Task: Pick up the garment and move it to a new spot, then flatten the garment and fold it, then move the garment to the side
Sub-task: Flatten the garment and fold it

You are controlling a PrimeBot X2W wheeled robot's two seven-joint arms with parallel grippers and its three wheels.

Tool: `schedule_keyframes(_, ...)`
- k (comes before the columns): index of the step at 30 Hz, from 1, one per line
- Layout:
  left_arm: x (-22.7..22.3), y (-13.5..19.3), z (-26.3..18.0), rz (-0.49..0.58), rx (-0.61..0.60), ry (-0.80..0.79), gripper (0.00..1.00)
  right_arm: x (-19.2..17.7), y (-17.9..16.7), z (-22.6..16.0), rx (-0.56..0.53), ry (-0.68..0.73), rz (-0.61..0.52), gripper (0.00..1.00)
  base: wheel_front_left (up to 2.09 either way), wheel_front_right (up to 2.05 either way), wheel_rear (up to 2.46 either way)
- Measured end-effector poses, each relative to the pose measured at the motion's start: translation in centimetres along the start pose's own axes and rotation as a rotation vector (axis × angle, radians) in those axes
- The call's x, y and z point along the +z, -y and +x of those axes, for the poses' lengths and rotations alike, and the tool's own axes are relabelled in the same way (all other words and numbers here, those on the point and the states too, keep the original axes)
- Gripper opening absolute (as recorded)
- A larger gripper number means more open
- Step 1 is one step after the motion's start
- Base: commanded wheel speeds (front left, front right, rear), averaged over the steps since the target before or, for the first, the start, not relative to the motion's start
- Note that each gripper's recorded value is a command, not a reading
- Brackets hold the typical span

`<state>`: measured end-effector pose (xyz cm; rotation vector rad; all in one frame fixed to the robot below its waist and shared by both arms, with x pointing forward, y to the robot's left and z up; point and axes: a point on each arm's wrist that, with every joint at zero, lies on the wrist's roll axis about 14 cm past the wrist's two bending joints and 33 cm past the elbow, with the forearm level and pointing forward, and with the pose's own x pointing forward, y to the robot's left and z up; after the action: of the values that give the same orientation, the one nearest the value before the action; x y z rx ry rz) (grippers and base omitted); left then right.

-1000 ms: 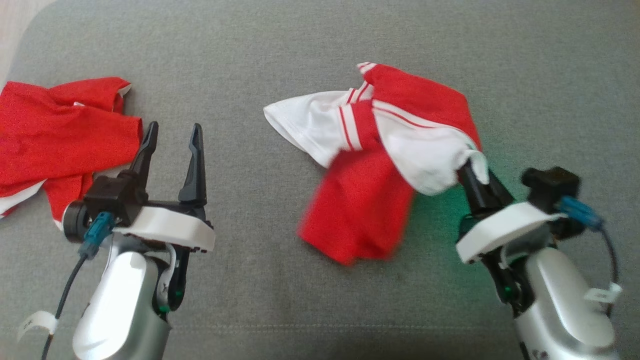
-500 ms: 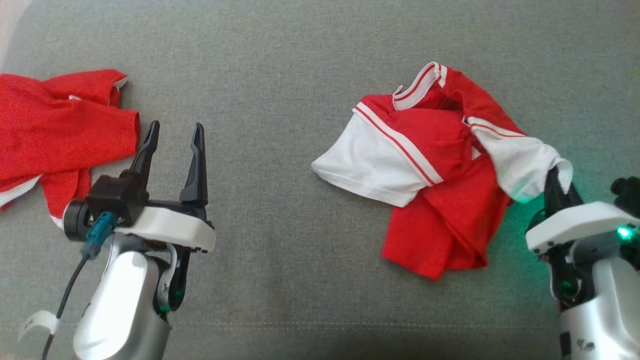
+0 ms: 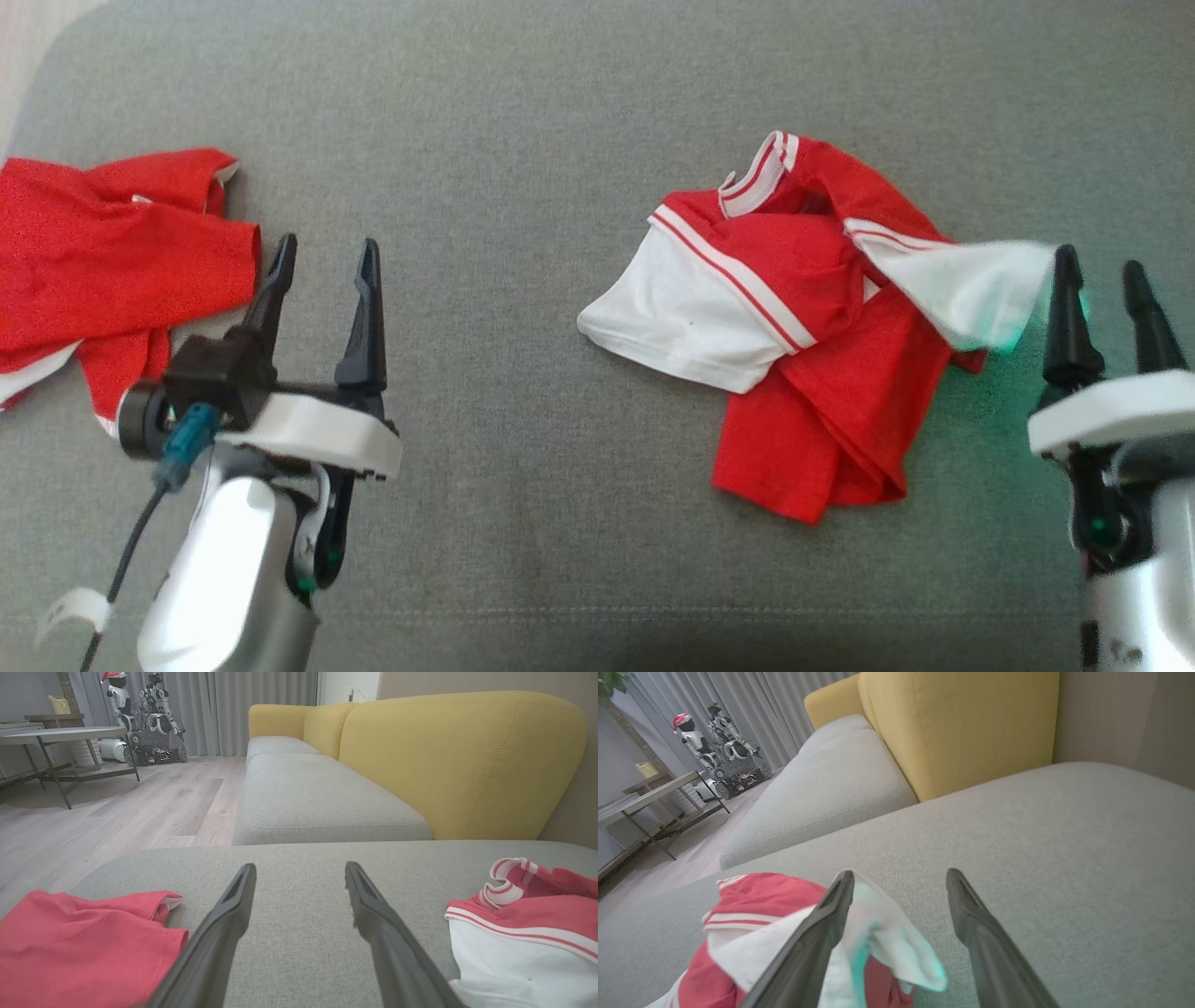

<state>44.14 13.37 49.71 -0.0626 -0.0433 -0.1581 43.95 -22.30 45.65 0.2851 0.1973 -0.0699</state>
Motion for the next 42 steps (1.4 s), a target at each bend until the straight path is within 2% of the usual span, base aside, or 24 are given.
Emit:
schedule_keyframes(6,-0.2,0.3,-1.2,-0.002,-0.002,-0.011,1.00,2.7,-0.4,-2.2,0.019,0.099,-0.085,1.00,0.00,0.00,0.00)
schedule_keyframes(11,-0.1,0.5,-2.2,0.003,-0.007,-0.014,1.00,5.7,-2.1,-3.9,0.058,0.201,-0.207,1.00,0.00,0.00,0.00)
schedule_keyframes(15,0.2,0.7,-3.0,0.015,-0.010,-0.008,1.00,5.9,-3.6,-5.2,0.096,0.219,-0.272,1.00,0.00,0.00,0.00)
schedule_keyframes(20,0.1,1.3,-4.2,0.017,-0.027,-0.020,1.00,4.4,-4.0,-6.4,0.107,0.183,-0.285,1.00,0.00,0.00,0.00)
schedule_keyframes(33,0.3,1.9,-4.5,0.019,-0.049,-0.023,1.00,3.7,-4.3,-6.4,0.110,0.161,-0.268,1.00,0.00,0.00,0.00)
schedule_keyframes(37,-0.2,4.0,-4.4,0.012,-0.124,-0.051,1.00,3.3,-4.3,-6.1,0.112,0.147,-0.266,1.00,0.00,0.00,0.00)
schedule_keyframes(42,-1.3,10.8,-3.6,-0.033,-0.344,-0.109,1.00,2.3,-4.6,-5.2,0.121,0.115,-0.266,1.00,0.00,0.00,0.00)
